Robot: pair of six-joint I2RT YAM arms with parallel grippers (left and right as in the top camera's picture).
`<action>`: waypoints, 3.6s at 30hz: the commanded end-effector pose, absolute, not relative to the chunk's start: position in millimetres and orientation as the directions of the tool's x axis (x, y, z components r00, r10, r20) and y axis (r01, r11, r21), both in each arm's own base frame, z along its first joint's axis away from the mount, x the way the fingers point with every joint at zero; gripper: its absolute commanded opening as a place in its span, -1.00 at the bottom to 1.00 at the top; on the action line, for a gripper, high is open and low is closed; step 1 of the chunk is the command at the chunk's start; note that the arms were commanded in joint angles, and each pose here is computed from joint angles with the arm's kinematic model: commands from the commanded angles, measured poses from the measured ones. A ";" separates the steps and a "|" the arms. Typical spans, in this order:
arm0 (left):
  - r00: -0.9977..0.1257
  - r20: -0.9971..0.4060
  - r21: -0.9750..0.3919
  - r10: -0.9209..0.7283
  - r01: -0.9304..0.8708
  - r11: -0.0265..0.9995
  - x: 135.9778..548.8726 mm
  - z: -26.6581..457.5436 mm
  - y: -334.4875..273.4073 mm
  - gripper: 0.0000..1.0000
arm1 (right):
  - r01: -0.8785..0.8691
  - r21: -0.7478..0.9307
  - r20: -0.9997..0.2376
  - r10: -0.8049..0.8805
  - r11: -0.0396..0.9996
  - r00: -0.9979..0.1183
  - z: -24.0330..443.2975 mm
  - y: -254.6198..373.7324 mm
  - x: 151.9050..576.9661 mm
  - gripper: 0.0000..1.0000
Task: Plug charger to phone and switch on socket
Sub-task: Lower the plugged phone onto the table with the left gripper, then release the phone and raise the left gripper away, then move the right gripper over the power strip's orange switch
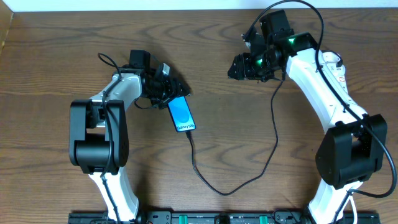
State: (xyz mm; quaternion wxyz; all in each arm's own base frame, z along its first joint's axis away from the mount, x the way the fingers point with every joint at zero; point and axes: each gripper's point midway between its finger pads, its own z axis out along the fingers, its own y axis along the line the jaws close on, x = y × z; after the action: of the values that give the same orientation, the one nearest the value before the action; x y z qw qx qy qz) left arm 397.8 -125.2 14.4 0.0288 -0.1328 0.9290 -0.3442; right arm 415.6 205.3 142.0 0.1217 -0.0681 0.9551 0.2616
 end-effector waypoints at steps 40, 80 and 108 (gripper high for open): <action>-0.939 -0.118 -0.102 -0.323 -0.312 0.945 384.4 22.6 -16.8 0.25 | -0.227 0.464 -0.299 -0.091 0.856 -0.950 151.0 205.4 414.5 0.19; -0.646 -0.708 -0.317 -0.284 -0.068 0.946 360.5 301.3 -31.1 0.89 | 0.418 0.359 -0.383 0.540 0.835 -0.750 217.3 -131.5 390.9 -0.98; -0.646 -0.708 -0.317 -0.284 -0.068 0.946 360.5 301.3 -31.1 0.90 | 0.435 0.495 -0.204 0.587 0.752 -0.783 73.0 -166.8 444.5 -0.98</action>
State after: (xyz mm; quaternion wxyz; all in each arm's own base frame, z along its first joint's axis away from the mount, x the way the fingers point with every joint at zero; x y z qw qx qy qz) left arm 362.0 -31.7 298.1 0.4052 -0.1021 0.8987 -0.1332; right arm 438.7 -169.9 80.6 0.1737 0.2921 0.9196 0.1972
